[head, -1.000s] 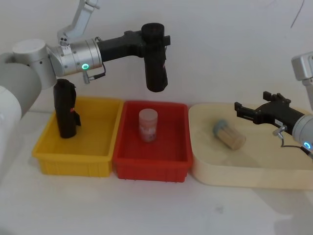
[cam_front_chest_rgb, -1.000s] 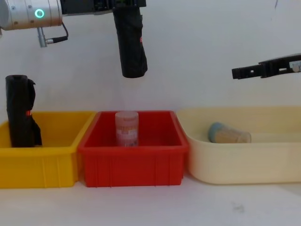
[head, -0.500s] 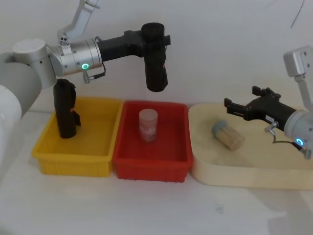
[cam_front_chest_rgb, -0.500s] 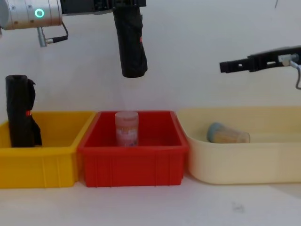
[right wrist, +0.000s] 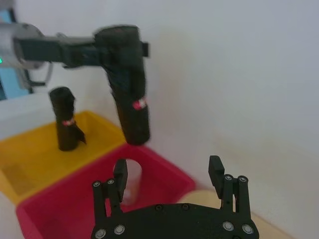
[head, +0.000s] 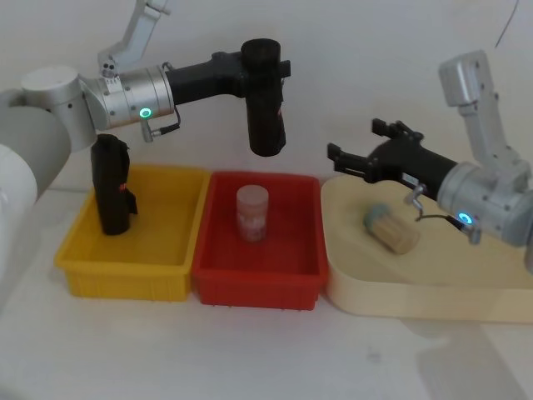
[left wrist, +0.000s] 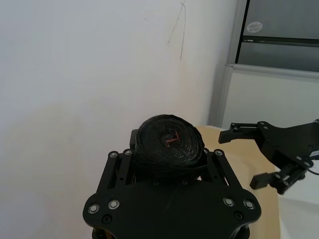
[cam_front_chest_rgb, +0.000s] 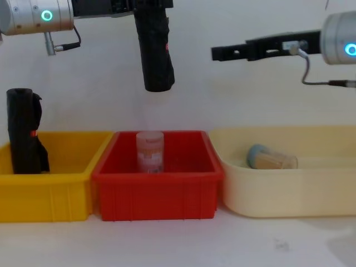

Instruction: Pick up the garbage bag with the one hand and transfer it to the other hand.

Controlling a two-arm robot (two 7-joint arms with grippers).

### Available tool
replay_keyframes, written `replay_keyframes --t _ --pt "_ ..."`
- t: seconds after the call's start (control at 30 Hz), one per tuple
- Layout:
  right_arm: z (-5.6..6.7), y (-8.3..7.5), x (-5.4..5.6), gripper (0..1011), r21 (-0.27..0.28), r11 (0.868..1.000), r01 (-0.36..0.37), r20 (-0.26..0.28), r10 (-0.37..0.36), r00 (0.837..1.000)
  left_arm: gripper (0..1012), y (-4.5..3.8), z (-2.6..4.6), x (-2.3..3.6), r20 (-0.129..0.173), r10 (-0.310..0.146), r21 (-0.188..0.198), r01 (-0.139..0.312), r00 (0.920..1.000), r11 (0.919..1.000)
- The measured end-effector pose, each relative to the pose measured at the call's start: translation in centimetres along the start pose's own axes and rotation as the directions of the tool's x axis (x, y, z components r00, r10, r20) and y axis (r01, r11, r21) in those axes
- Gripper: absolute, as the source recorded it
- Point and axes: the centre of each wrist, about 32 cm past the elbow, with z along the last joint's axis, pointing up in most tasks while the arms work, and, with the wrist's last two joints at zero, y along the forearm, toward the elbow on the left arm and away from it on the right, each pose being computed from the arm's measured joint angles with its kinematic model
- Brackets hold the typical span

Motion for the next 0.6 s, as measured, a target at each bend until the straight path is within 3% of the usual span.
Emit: replay_keyframes --t 0.27,0.6 --pt "0.7 2.3 -0.4 1001 0.037 0.998 -0.060 0.001 0.060 0.998 523 0.02 0.01 0.01 0.000 0.001 0.000 -0.001 1.0000 1.0000" --pt "1.0 4.5 -1.0 1001 0.033 0.998 -0.062 0.002 0.062 0.998 523 0.01 0.01 0.01 0.000 0.001 0.000 -0.001 1.0000 1.0000"
